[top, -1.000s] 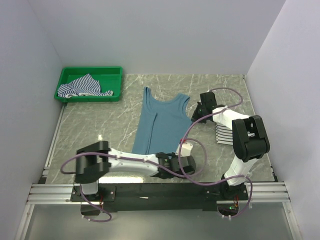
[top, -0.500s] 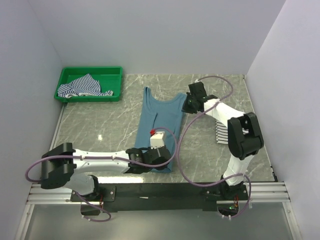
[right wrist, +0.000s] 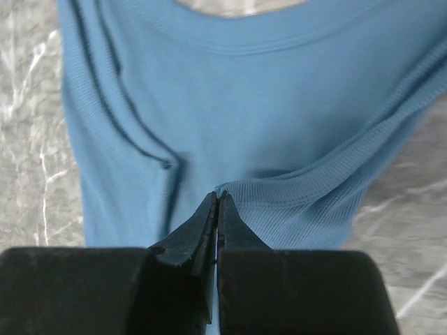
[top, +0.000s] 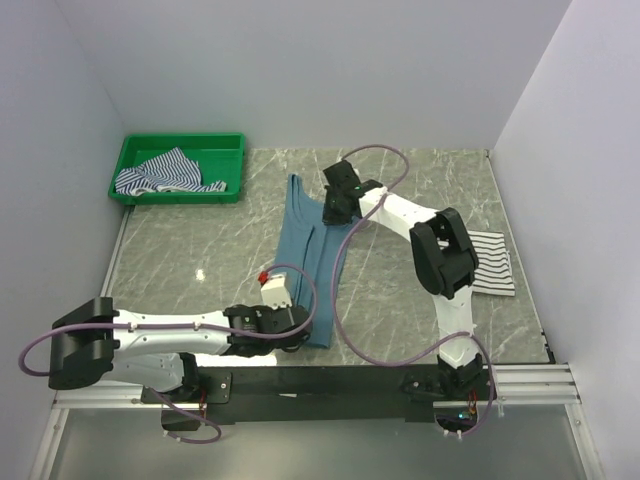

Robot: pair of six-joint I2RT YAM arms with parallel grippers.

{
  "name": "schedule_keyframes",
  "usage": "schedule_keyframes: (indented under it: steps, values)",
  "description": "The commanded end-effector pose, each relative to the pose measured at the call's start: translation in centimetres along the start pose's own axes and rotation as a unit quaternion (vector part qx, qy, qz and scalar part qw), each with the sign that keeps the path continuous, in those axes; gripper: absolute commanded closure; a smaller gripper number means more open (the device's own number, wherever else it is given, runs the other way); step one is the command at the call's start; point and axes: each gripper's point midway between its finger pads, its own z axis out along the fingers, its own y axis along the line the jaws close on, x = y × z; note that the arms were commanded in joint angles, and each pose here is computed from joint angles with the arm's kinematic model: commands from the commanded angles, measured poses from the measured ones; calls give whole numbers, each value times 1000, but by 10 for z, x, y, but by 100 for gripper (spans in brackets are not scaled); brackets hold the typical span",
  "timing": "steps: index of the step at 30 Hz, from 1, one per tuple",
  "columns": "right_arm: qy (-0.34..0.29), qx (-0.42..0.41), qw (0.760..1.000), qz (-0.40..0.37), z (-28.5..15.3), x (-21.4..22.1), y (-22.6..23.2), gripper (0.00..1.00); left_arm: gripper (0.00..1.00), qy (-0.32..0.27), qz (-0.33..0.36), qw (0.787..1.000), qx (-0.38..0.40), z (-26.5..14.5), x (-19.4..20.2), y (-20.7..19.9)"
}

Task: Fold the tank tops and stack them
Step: Fold the tank top

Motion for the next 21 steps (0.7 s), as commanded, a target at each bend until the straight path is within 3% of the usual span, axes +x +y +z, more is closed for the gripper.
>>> schedule_keyframes:
  steps: [1,13,17,21]
  values:
    - [-29,9,999,-19,-3,-19,16,100,99,1,-22,1000,-16,-3,1,14]
    - [-10,30,998,-56,17,0,27,99,99,25,-13,999,-20,-3,13,26]
    - [-24,23,997,-71,11,-6,29,78,97,22,-9,999,-25,-4,10,25]
    - [-59,-18,994,-92,-5,-27,48,66,89,7,-14,999,-28,-8,-4,24]
